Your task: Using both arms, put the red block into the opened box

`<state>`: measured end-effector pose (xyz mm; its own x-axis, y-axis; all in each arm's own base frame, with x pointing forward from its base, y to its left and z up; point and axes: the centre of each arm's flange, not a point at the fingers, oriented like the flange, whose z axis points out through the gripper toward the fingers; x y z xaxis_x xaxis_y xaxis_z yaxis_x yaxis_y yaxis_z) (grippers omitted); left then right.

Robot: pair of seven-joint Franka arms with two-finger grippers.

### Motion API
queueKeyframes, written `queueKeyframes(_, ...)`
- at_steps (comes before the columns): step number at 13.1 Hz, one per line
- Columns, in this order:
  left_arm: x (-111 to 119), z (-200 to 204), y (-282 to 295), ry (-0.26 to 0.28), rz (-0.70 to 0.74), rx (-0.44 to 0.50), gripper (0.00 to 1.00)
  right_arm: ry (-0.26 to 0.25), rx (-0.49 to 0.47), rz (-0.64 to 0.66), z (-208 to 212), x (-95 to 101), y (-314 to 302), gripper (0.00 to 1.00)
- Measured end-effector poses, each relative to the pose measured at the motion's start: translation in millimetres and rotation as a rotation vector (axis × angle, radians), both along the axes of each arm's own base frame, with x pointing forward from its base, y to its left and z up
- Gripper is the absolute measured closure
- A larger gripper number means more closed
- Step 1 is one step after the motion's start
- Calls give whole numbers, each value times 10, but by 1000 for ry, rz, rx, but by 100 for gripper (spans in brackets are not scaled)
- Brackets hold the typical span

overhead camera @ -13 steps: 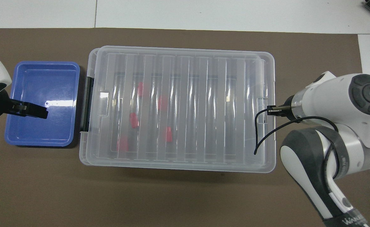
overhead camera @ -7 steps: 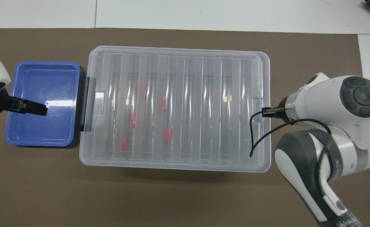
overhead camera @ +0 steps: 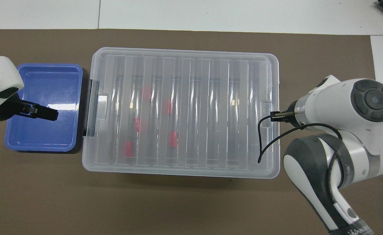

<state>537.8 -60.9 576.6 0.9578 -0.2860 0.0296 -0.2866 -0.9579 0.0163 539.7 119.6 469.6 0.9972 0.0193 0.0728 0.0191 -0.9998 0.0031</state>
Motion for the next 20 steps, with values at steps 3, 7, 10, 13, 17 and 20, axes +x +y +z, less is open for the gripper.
queueKeyframes(3,-11,4,-101,-3,-19,0,0,0,0,4,0,-5,22,99)
queueKeyframes(7,-2,6,-31,-3,-6,-1,0,-1,1,21,0,-26,116,99)
queueKeyframes(10,3,7,-2,-5,-1,-1,0,-6,2,20,26,-17,111,99)
queueKeyframes(13,4,9,-10,-7,-3,-1,0,-24,7,-6,124,2,25,79)
queueKeyframes(17,6,12,-32,-11,-7,-2,0,-22,6,-117,461,-22,-365,32)
queueKeyframes(20,16,20,-9,-19,-2,-3,0,-18,4,-213,842,-35,-871,0)
